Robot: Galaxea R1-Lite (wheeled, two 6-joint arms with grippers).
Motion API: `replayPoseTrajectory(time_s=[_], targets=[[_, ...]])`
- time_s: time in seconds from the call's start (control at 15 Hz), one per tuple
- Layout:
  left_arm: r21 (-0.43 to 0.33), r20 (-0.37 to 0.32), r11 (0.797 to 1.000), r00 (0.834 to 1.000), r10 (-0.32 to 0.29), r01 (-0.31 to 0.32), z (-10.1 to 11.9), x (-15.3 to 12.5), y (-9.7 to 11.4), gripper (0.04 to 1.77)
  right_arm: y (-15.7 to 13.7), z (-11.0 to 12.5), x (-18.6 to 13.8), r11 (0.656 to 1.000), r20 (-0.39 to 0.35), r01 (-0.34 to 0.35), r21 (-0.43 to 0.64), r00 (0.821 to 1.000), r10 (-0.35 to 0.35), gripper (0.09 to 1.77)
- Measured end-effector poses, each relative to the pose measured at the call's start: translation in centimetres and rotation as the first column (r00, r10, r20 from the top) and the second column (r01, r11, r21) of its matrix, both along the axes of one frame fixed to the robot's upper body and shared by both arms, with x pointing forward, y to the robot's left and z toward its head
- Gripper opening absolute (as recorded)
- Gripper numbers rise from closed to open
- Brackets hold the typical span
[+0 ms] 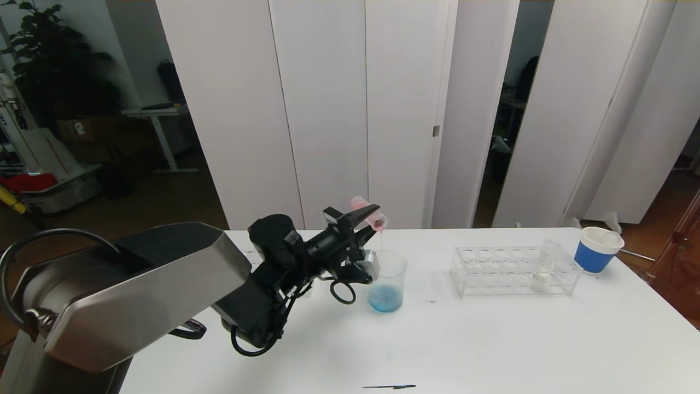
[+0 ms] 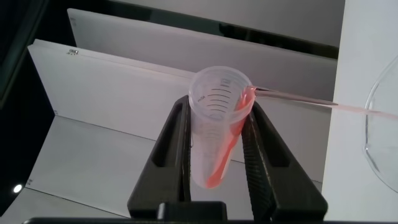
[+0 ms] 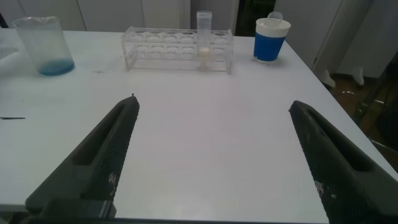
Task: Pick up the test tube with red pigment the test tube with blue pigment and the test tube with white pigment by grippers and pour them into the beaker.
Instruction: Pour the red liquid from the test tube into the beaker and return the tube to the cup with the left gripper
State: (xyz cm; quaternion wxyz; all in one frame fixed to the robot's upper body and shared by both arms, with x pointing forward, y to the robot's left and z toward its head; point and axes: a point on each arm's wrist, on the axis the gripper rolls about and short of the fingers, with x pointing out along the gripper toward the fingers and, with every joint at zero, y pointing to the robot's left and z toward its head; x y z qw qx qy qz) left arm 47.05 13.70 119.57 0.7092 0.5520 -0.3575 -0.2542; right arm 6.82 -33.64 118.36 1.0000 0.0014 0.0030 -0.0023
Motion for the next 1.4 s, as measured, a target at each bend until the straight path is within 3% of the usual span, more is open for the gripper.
replayPoseTrajectory(time_s=[1.4], targets=[[-0.011,0.079,1.0,0.997,0.009,-0.009,1.6,0.5,-0.2,0.58,0.0,0.0,0.0,1.0,0.0,0.0,0.0,1.0,0.0,1.73]])
